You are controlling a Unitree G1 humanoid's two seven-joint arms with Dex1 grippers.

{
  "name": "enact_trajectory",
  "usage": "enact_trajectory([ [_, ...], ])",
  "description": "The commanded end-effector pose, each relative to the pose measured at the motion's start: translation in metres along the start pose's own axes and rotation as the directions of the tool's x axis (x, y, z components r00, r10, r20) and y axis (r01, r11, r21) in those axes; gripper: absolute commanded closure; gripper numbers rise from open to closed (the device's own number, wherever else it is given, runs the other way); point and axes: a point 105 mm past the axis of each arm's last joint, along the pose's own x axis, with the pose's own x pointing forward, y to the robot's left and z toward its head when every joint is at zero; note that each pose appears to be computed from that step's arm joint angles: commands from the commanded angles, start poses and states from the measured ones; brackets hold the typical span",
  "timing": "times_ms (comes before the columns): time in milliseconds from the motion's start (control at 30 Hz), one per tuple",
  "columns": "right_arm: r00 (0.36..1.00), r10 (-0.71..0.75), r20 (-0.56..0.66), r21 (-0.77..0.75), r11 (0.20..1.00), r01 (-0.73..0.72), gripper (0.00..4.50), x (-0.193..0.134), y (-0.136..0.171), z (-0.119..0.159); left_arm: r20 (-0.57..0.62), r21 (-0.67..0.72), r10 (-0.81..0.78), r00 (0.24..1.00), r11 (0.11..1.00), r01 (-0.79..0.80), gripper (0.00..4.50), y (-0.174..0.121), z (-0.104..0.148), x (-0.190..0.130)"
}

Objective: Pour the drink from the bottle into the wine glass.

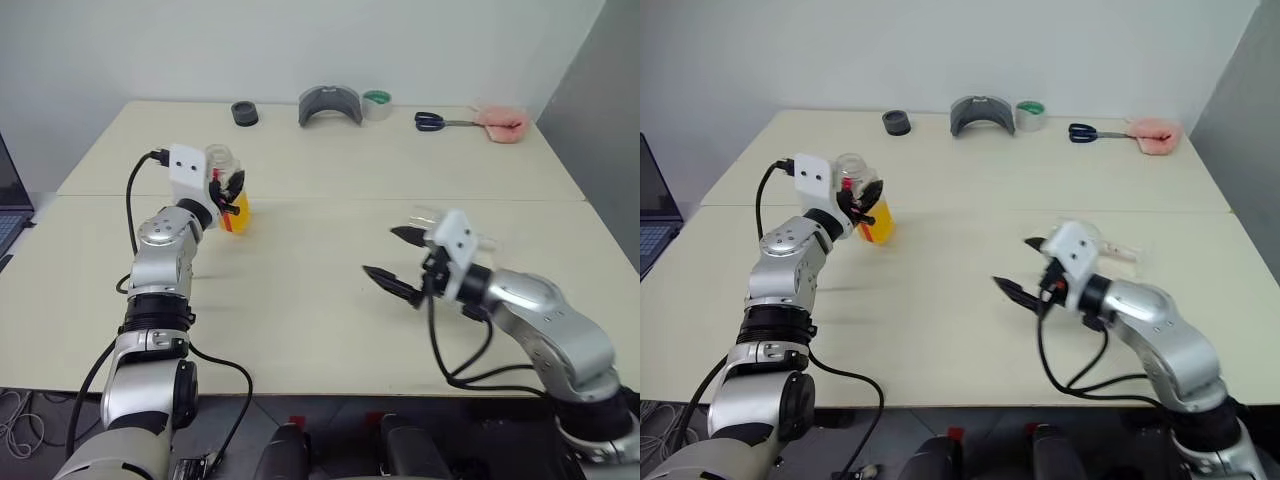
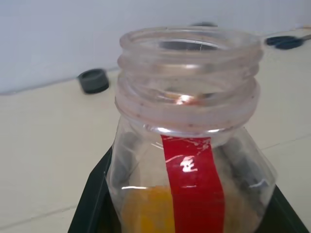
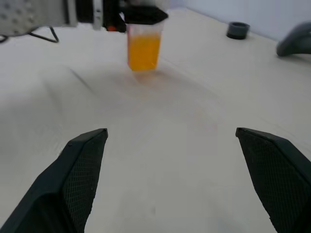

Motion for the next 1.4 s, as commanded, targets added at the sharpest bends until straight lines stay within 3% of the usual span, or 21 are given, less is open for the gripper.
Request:
enact_trajectory([
  [33, 0.997, 0.074, 0.017, -0.015, 0.997, -0.073, 0.0, 0.021, 0.009, 0.009, 0.049, -0.006, 0.098, 0.994, 0.995, -0.098, 2.81, 0.023, 0.019, 0.0],
  [333, 0.99, 0.131, 0.057, -0.041, 0.991, -0.129, 0.0, 0.054, 0.019, 0.024, 0.056, -0.084, 0.104, 0.993, 0.992, -0.099, 2.81, 0.028, 0.009, 0.002],
  [600, 0.989, 0.131, 0.073, -0.052, 0.991, -0.127, 0.0, 0.058, 0.021, 0.028, 0.065, -0.089, 0.054, 0.996, 0.995, -0.049, 0.21, 0.02, -0.002, -0.003],
  [633, 0.989, 0.13, 0.074, -0.052, 0.991, -0.126, 0.0, 0.058, 0.021, 0.028, 0.062, -0.093, 0.055, 0.997, 0.994, -0.049, 0.05, 0.02, -0.005, -0.005],
  [1400, 0.995, 0.096, 0.004, -0.093, 0.991, -0.095, 0.0, 0.036, 0.022, 0.003, 0.037, -0.101, 0.106, 0.994, 0.99, -0.102, 0.05, 0.016, -0.043, -0.037],
])
